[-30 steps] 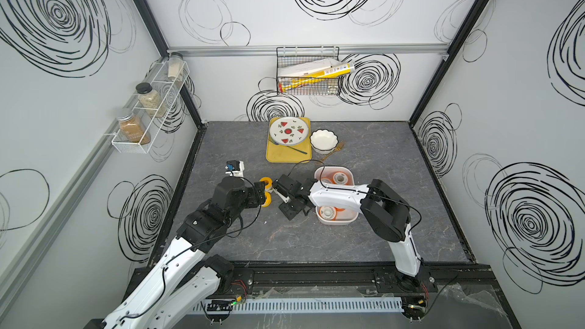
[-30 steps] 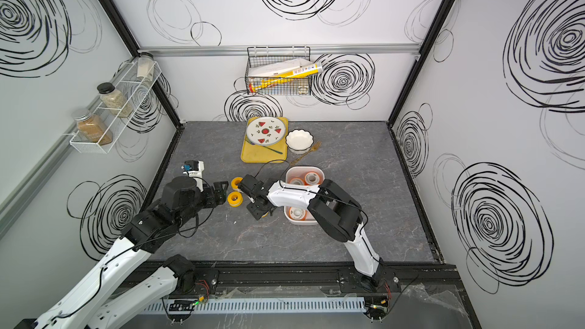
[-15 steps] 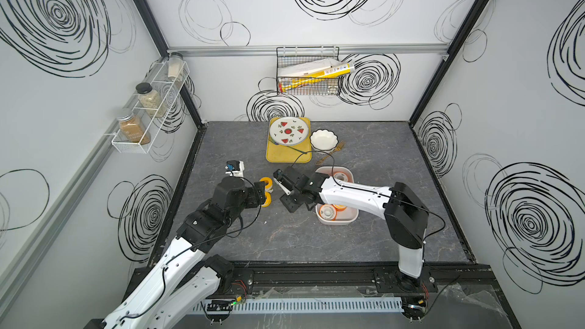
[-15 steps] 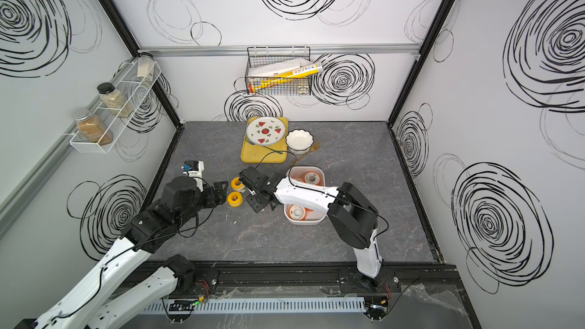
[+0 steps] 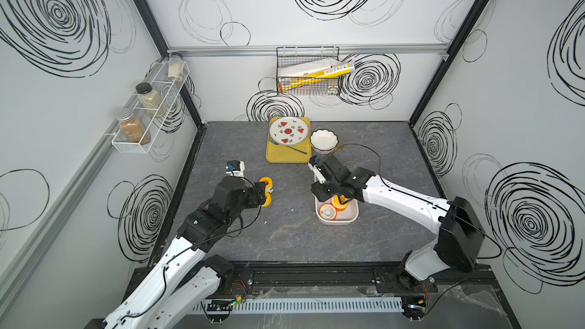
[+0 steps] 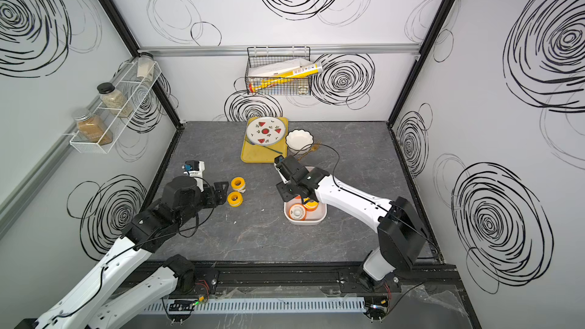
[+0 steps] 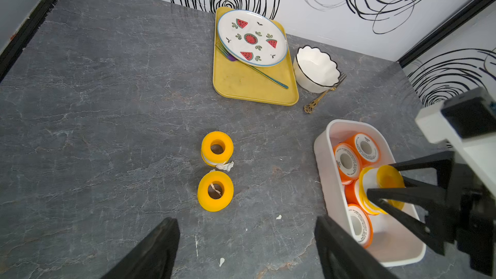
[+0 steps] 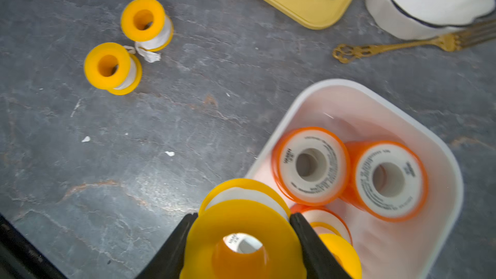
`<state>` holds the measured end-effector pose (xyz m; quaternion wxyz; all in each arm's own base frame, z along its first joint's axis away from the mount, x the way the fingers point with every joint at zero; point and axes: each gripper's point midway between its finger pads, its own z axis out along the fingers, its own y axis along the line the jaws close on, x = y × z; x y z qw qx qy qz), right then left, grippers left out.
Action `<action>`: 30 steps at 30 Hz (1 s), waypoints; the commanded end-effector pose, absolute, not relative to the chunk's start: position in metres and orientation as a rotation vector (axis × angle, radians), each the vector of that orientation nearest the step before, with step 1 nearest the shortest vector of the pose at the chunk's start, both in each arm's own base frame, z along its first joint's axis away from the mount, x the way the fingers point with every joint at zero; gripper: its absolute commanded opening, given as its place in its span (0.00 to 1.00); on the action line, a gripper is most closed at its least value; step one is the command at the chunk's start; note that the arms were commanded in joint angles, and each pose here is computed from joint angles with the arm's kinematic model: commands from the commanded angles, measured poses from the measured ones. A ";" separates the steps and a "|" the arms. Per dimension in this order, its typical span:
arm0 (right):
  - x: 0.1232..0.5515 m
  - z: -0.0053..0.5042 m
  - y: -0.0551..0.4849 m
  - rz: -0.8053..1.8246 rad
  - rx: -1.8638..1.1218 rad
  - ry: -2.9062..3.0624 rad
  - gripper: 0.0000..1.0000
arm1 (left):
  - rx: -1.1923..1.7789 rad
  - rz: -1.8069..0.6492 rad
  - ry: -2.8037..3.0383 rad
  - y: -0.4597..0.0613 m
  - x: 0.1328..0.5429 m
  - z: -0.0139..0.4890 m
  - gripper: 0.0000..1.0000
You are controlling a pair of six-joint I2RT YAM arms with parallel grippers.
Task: Put the sealing tape into the storage box
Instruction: Place the sealing tape in the storage box.
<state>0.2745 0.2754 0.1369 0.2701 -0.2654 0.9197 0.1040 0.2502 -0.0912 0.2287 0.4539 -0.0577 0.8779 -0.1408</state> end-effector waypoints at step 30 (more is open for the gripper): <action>0.233 0.072 0.247 0.335 -0.725 2.624 0.52 | -0.122 -0.368 2.134 -0.094 0.256 0.234 0.86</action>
